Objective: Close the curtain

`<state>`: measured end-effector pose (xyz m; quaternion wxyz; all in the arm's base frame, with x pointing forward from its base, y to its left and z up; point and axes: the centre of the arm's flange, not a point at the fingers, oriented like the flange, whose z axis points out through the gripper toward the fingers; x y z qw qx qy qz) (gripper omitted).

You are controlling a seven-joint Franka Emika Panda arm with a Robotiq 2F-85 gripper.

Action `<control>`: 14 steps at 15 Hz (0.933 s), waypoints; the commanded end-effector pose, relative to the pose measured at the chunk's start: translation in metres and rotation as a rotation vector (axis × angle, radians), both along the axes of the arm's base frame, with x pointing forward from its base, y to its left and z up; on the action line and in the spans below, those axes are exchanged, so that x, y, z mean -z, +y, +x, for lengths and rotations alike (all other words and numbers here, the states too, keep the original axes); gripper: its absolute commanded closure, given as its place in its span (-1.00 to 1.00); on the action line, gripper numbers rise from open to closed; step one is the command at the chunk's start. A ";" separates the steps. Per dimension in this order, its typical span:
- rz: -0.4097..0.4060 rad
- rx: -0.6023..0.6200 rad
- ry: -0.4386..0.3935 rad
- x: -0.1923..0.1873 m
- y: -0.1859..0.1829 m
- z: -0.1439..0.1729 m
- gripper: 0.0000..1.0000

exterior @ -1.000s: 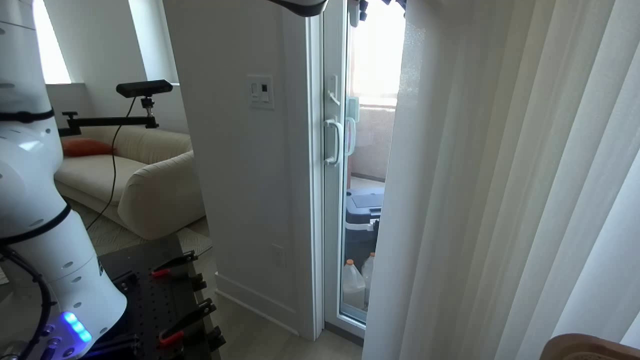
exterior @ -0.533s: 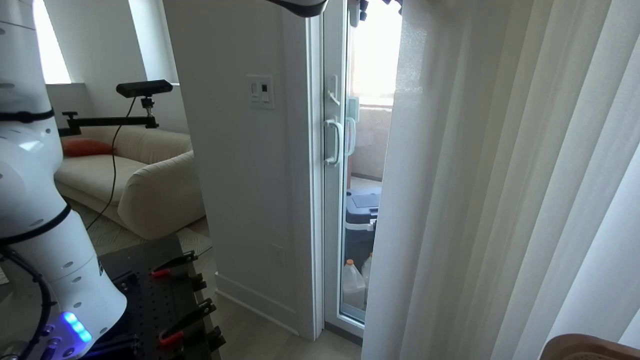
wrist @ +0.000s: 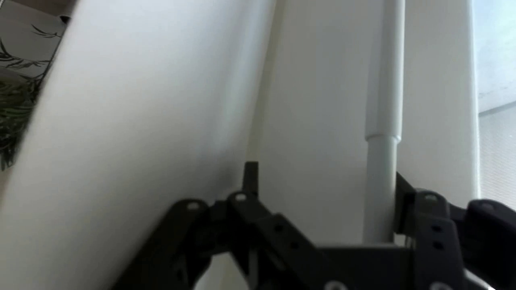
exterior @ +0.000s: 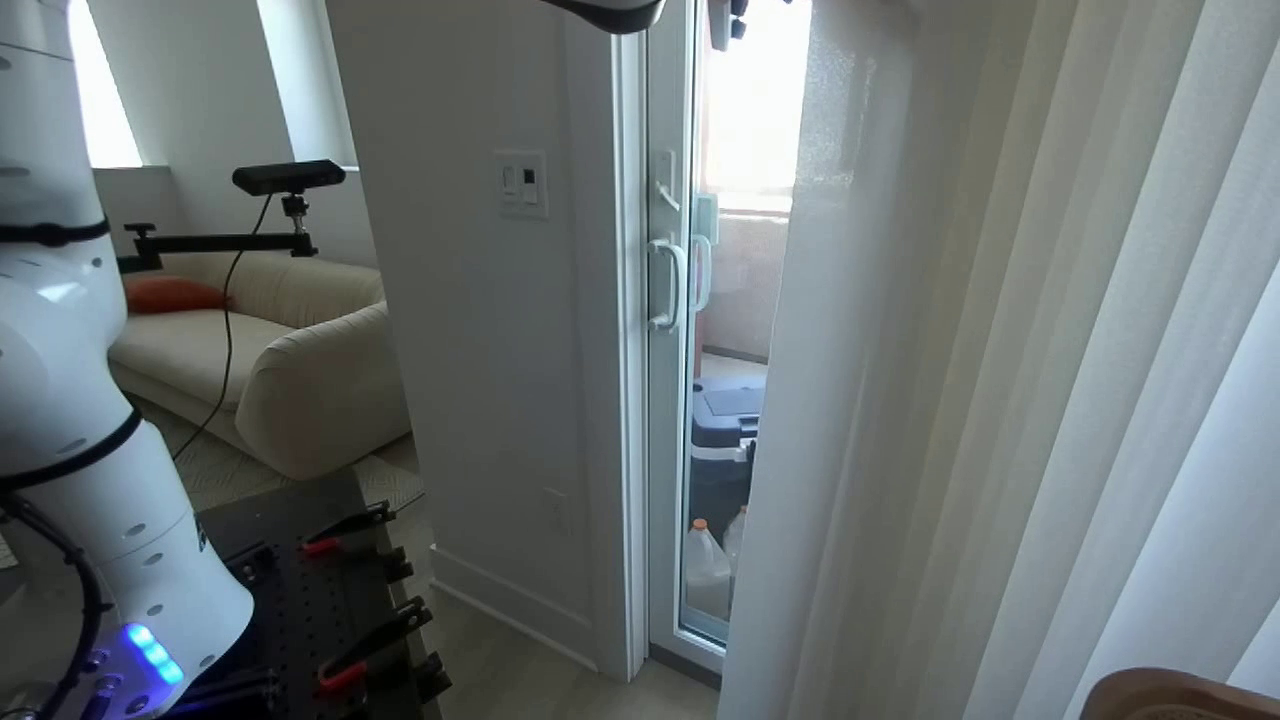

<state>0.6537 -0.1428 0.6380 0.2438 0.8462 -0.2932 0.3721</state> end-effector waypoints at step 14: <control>-0.016 0.099 -0.047 -0.002 -0.001 -0.019 0.92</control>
